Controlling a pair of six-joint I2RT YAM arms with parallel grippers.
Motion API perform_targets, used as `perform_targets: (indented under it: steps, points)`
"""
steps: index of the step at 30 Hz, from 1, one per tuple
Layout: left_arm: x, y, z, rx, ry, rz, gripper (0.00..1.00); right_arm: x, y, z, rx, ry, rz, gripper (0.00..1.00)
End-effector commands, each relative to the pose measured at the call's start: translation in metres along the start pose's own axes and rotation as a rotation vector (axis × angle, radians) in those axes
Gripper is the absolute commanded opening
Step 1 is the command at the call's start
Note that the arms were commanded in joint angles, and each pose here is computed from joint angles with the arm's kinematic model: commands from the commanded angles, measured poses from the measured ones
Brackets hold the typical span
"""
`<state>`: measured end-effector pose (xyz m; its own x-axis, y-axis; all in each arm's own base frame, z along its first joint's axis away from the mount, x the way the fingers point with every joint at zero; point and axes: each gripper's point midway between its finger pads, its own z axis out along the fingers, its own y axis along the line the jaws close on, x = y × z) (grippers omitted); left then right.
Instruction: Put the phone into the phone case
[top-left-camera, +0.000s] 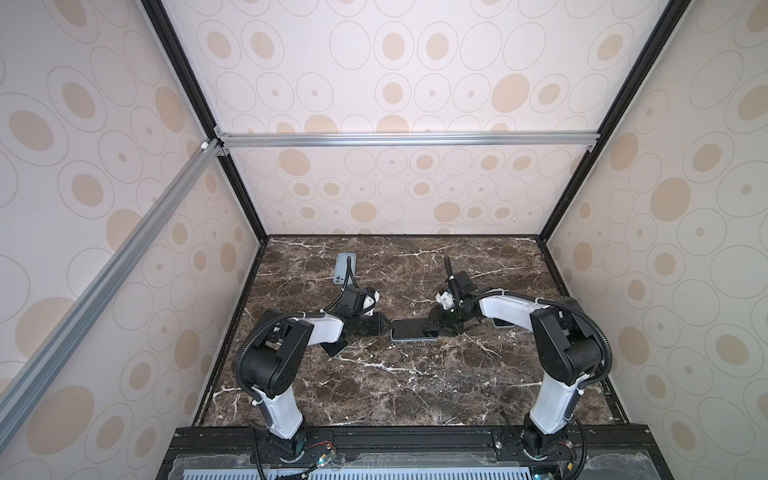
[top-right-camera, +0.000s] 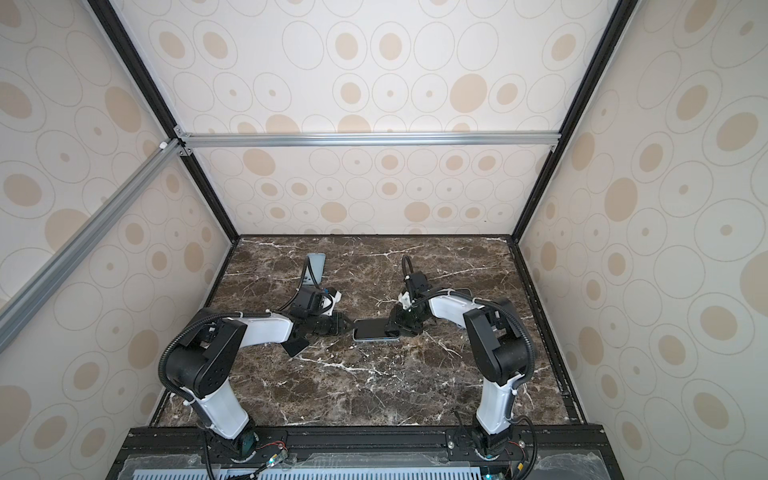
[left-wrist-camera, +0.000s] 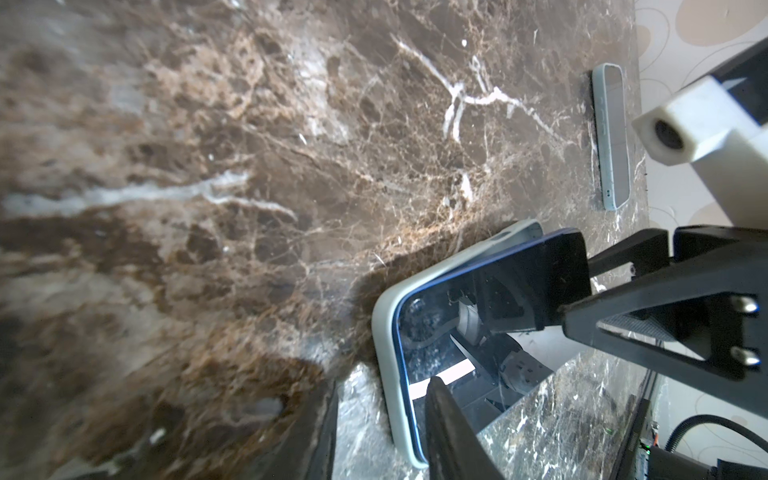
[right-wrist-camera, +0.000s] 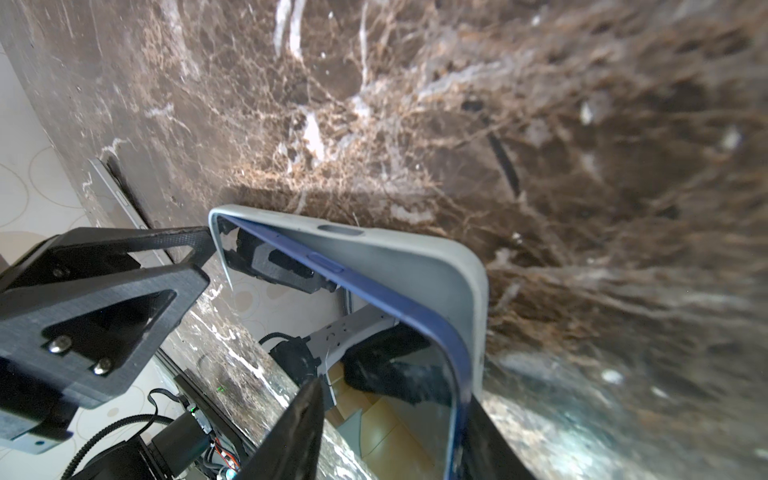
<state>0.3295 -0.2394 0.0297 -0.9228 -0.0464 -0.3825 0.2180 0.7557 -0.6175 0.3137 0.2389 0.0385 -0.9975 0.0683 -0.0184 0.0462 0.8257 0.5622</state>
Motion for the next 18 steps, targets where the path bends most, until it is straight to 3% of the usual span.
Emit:
perform_targets:
  steps: [1, 18]
  points:
    - [0.008, -0.003, -0.002, 0.015, 0.032, 0.000, 0.35, 0.000, 0.004, -0.005, 0.033, 0.005, -0.042, 0.51]
    - [0.025, -0.003, 0.000, 0.011, 0.090, 0.006, 0.33, -0.001, -0.005, -0.012, 0.098, -0.017, -0.074, 0.52]
